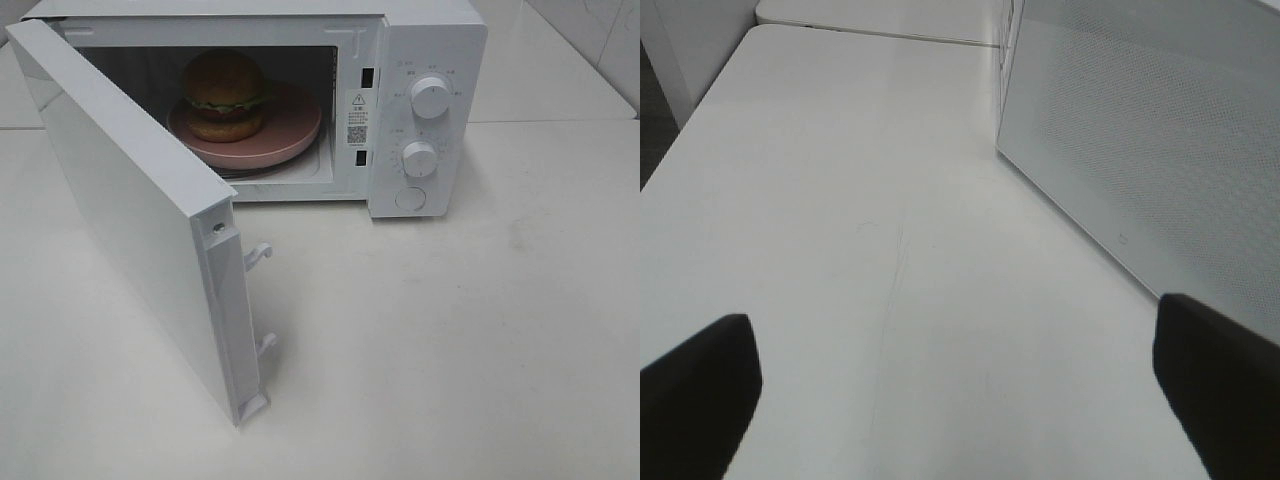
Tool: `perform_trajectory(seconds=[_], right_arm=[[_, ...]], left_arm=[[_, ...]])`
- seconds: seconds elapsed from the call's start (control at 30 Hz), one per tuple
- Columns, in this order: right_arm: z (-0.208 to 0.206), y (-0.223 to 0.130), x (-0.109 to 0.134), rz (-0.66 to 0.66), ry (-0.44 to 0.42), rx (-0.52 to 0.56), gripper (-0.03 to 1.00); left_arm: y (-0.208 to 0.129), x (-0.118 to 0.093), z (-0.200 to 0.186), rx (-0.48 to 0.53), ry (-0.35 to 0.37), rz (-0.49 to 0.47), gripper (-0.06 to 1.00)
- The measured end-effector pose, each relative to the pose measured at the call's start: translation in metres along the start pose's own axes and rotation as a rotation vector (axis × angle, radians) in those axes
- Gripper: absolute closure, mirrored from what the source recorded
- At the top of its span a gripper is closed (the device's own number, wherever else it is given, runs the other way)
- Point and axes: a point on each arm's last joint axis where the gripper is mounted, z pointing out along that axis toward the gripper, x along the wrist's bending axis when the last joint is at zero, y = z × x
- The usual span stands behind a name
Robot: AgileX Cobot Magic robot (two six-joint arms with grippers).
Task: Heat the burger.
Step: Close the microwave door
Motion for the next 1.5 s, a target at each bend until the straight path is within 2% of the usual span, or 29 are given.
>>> perform_trajectory(seconds=[0.27,1.5], right_arm=[[-0.012,-0.010,-0.001,0.050,-0.052,-0.100,0.21],[-0.012,-0.010,-0.001,0.052,-0.053,-0.101,0.21]], left_arm=[[0.000,0.000,0.000,0.000,0.000,0.000,-0.04],[0.000,0.000,0.000,0.000,0.000,0.000,-0.04]])
